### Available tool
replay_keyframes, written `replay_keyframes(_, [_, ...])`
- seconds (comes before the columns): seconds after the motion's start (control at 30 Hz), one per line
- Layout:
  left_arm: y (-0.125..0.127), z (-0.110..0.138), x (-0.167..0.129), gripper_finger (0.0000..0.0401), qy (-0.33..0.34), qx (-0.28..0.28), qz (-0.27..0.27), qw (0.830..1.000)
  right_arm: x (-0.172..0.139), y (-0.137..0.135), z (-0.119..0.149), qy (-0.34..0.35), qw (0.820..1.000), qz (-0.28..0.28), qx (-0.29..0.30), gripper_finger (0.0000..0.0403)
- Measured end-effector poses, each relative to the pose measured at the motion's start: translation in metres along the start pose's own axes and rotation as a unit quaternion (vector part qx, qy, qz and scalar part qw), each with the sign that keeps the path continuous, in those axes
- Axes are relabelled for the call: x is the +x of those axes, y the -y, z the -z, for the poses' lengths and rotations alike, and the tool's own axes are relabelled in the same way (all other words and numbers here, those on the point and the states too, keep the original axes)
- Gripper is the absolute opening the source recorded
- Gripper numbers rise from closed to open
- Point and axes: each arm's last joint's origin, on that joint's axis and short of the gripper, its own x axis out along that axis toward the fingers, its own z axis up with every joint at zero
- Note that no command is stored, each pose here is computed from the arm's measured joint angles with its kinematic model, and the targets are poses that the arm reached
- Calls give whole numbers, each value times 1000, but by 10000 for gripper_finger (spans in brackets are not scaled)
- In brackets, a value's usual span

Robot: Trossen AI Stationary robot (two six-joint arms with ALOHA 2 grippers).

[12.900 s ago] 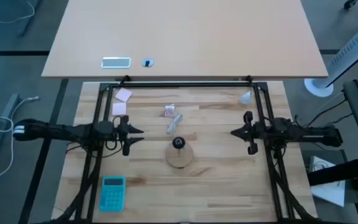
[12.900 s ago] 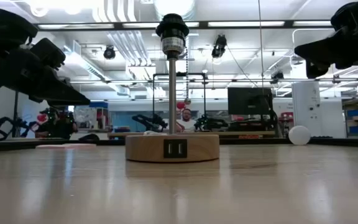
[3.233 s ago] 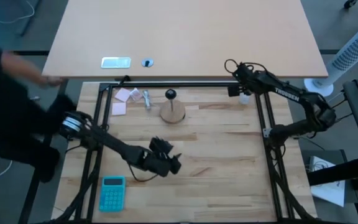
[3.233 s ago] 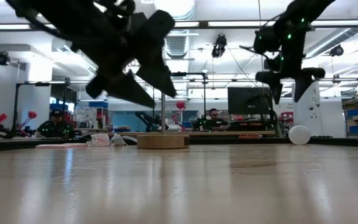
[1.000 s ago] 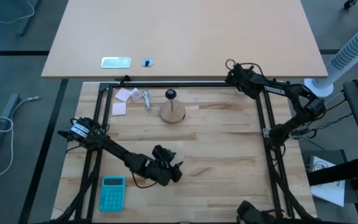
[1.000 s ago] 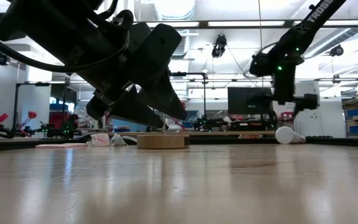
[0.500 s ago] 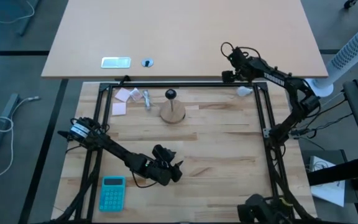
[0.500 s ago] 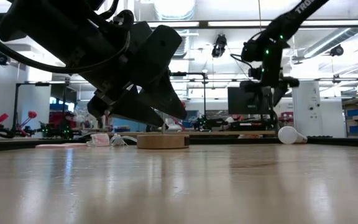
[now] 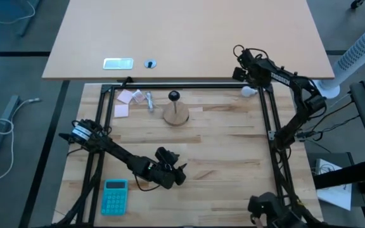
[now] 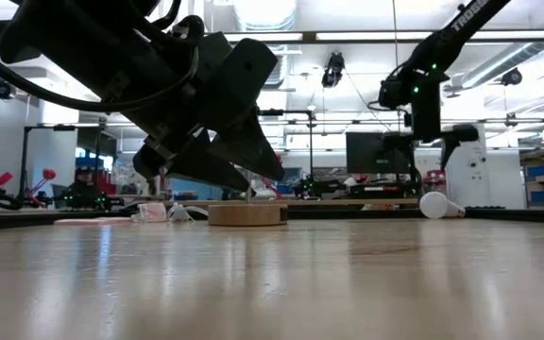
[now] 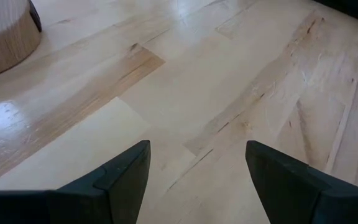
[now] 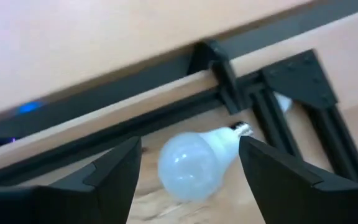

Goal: Screw lightbulb
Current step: Insert the lightbulb into the lamp

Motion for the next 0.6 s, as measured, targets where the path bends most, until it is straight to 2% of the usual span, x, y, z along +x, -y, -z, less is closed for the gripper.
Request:
replay_keyframes(0.1, [0,0,0,256,-3,1,1,1000,-2,-6,-6,-4,993,-33,-113,259])
replay_keyframes(0.2, [0,0,0,256,-3,7,2,1000,-5,-9,-7,-21,975,-46,-215,259])
replay_keyframes(0.27, [0,0,0,256,-3,9,2,1000,-9,-11,-10,-39,958,-54,-280,260])
replay_keyframes(0.37, [0,0,0,256,-4,9,3,1000,-12,-8,-10,-87,927,-32,-363,260])
replay_keyframes(0.47, [1,-2,1,256,-2,5,5,1000,-10,-9,-8,-134,897,-12,-421,255])
replay_keyframes(0.6, [2,-3,1,256,-3,5,9,1000,-6,-14,0,-153,849,30,-504,250])
